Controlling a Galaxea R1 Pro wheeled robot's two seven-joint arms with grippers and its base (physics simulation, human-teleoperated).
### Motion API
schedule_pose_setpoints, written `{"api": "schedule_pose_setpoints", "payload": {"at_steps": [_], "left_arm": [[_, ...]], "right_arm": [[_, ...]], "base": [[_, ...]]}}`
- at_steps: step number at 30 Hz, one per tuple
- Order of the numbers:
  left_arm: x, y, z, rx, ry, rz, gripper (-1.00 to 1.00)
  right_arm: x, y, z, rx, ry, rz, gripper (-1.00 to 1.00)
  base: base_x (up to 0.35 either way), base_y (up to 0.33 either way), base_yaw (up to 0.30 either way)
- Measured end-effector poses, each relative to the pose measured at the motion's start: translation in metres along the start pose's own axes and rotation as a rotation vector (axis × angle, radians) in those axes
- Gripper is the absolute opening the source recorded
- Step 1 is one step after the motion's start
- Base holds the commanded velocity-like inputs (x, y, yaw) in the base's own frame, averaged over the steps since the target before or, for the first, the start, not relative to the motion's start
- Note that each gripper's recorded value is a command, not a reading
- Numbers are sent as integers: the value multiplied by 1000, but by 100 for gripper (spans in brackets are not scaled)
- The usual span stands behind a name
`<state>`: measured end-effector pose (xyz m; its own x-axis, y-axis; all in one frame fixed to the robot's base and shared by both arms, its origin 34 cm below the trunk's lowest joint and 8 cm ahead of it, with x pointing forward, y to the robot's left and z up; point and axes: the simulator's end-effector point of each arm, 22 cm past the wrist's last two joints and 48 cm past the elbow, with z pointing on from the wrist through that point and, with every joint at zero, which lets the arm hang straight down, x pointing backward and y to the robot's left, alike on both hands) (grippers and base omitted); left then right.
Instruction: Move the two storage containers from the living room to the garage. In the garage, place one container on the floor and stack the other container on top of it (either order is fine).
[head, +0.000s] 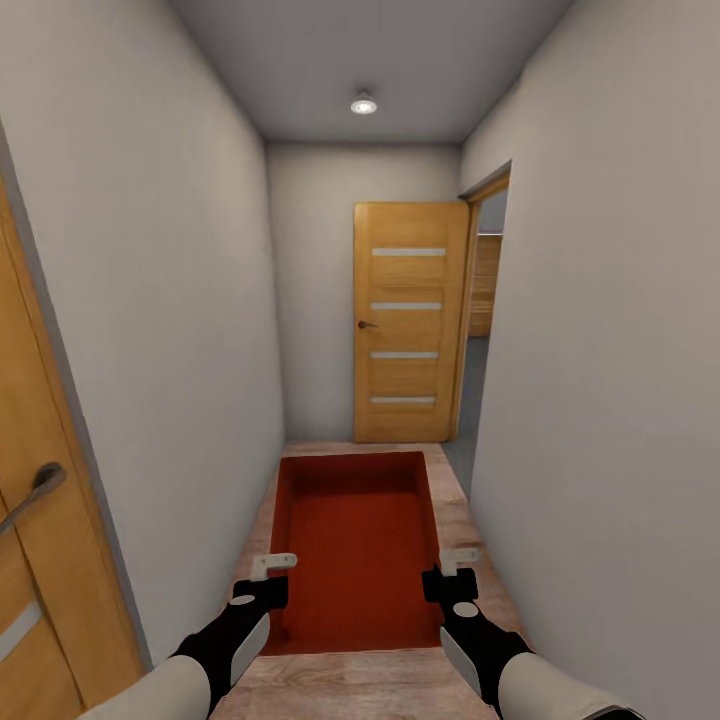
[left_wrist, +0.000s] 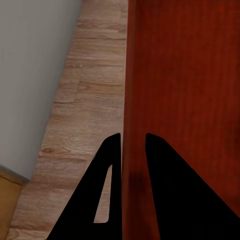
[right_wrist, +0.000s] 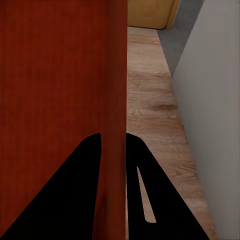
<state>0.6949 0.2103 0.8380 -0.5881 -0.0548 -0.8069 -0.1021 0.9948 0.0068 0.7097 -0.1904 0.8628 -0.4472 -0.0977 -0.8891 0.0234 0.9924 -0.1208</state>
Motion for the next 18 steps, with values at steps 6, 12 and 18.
{"api": "schedule_pose_setpoints", "payload": {"at_steps": [6, 12, 18], "left_arm": [[0, 0, 0, 0, 0, 0, -100], [1, 0, 0, 0, 2, -2, -100], [1, 0, 0, -1, 2, -2, -100]], "right_arm": [[0, 0, 0, 0, 0, 0, -100], [0, 0, 0, -1, 1, -2, -100], [0, 0, 0, -1, 2, -3, -100]], "base": [[322, 0, 0], [322, 0, 0], [322, 0, 0]]}}
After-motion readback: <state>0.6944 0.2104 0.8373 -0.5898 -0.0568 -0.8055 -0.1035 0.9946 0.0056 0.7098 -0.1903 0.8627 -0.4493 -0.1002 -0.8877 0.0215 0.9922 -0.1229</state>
